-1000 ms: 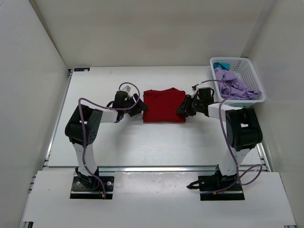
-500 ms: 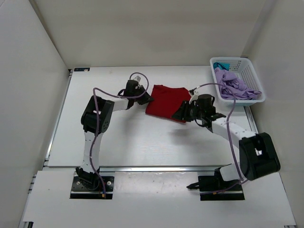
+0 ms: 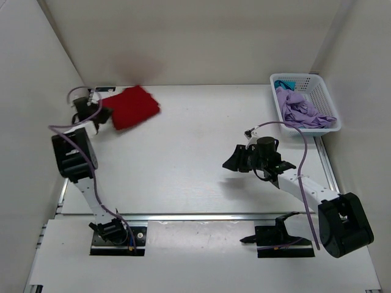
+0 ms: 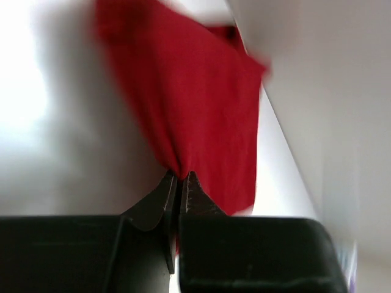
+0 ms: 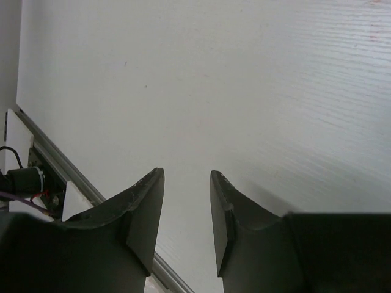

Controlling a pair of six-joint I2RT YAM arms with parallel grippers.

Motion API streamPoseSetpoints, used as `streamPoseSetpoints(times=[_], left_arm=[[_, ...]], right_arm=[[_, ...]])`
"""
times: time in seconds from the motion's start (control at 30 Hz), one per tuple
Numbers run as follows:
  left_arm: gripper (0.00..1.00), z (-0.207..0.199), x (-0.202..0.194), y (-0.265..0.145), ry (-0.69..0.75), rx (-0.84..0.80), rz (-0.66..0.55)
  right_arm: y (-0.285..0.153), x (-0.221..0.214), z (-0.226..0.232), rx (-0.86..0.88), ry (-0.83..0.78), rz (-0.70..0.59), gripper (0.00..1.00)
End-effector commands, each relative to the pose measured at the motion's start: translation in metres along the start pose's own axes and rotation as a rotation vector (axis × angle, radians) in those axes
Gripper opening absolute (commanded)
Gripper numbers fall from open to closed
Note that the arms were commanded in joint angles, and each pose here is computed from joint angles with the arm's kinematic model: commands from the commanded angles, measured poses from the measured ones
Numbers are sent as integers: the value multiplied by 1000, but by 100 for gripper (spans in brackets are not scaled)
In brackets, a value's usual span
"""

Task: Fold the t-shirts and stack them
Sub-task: Put the neatly folded tshirt into the corner of the board with the left arm

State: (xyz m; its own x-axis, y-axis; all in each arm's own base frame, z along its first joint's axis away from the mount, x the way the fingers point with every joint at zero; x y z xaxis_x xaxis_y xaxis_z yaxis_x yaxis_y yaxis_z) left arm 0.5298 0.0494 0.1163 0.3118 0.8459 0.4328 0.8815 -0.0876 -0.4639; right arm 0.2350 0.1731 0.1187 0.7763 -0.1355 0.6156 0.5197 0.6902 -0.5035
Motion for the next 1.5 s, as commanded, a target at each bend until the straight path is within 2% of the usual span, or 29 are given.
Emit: streamPoseSetpoints(times=[0.0, 0.1, 0.3, 0.43, 0.5, 0.63, 0.7, 0.83, 1.03, 1.07, 1.17, 1.33, 1.47], left_arm=[[0, -1, 37, -38, -54, -25, -139], [1, 22, 39, -33, -84, 16, -129], [1, 46, 41, -6, -154, 58, -70], [3, 60, 43, -7, -178, 81, -92], [3, 57, 50, -4, -145, 92, -91], [0, 44, 43, 38, 26, 175, 85], [0, 19, 25, 52, 117, 166, 161], [0, 27, -2, 54, 159, 165, 220], [0, 76, 48, 27, 65, 267, 175], [0, 73, 53, 28, 72, 255, 168], [10, 79, 66, 33, 37, 254, 135], [14, 74, 72, 53, 3, 244, 138], [49, 68, 66, 39, 21, 242, 109]], right_arm=[[2, 3, 9, 50, -46, -11, 35], [2, 1, 15, 67, -52, 11, 34], [-12, 3, 22, 66, -75, -28, 35], [-15, 5, 20, 64, -58, -39, 34], [-13, 4, 20, 64, -63, -28, 34], [-9, 5, 24, 56, -75, -19, 33], [-8, 3, 20, 40, -56, -12, 34], [-4, 4, 18, 48, -34, -17, 34], [5, 9, 22, 59, -58, 11, 33], [7, 10, 21, 59, -59, 15, 34], [13, 12, 22, 67, -56, 33, 33], [10, 5, 23, 57, -69, 42, 34], [6, 5, 18, 42, -63, 20, 41]])
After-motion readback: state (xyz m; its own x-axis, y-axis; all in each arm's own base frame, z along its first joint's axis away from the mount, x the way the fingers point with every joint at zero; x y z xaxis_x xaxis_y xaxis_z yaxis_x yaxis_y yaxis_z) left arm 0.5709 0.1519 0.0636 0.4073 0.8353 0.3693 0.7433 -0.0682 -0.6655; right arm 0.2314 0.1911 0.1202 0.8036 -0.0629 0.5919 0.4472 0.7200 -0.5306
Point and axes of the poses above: each gripper's point midway between its finger pads, its own y axis out along the fingers, its own z axis along the line the jaws close on, x = y × z, the point moved 4 cm from there along -y, back along the fingers, and after that the axes turned 3 degrees about -y, right-handed, at the moved point
